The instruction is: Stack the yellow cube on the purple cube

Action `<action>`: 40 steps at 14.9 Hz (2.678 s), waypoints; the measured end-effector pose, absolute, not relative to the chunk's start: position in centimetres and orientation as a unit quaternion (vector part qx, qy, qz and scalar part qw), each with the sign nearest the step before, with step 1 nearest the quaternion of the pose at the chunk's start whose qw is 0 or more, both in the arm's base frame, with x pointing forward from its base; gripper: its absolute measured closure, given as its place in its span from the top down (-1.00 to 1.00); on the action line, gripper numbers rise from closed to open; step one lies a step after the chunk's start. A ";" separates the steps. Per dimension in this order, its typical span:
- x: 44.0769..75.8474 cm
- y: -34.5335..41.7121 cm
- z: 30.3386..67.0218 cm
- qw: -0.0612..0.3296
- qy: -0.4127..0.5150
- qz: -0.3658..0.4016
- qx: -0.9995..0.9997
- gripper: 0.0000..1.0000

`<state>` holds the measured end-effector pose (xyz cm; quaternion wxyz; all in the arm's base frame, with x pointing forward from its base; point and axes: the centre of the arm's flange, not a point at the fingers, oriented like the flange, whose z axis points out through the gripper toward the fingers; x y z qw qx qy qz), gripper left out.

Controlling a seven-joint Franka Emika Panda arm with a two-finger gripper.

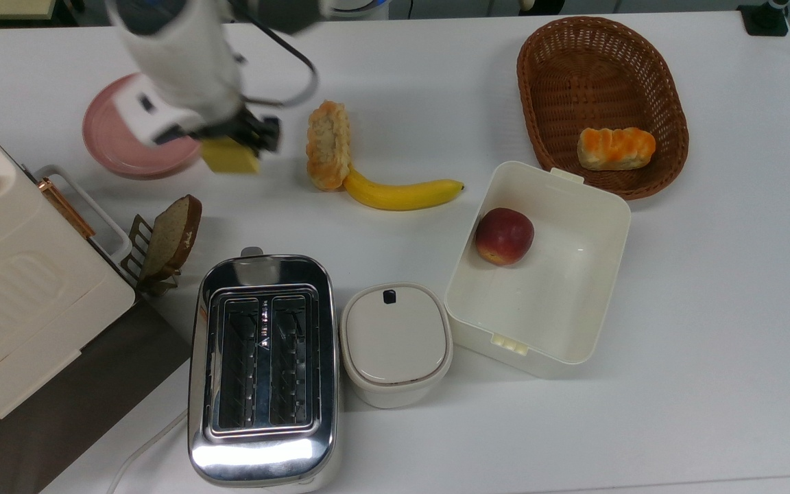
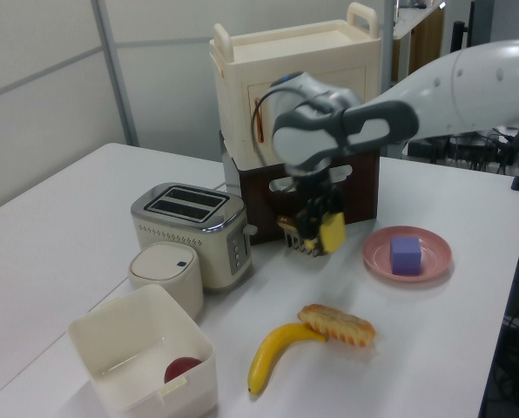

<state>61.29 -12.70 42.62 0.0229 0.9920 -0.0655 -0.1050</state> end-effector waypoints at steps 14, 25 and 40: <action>54.3 -25.7 38.7 -0.007 0.025 -0.168 0.985 0.20; 51.7 -28.0 40.0 -0.029 0.056 -0.175 0.983 0.86; 51.6 -27.9 41.3 -0.030 0.069 -0.162 0.984 1.00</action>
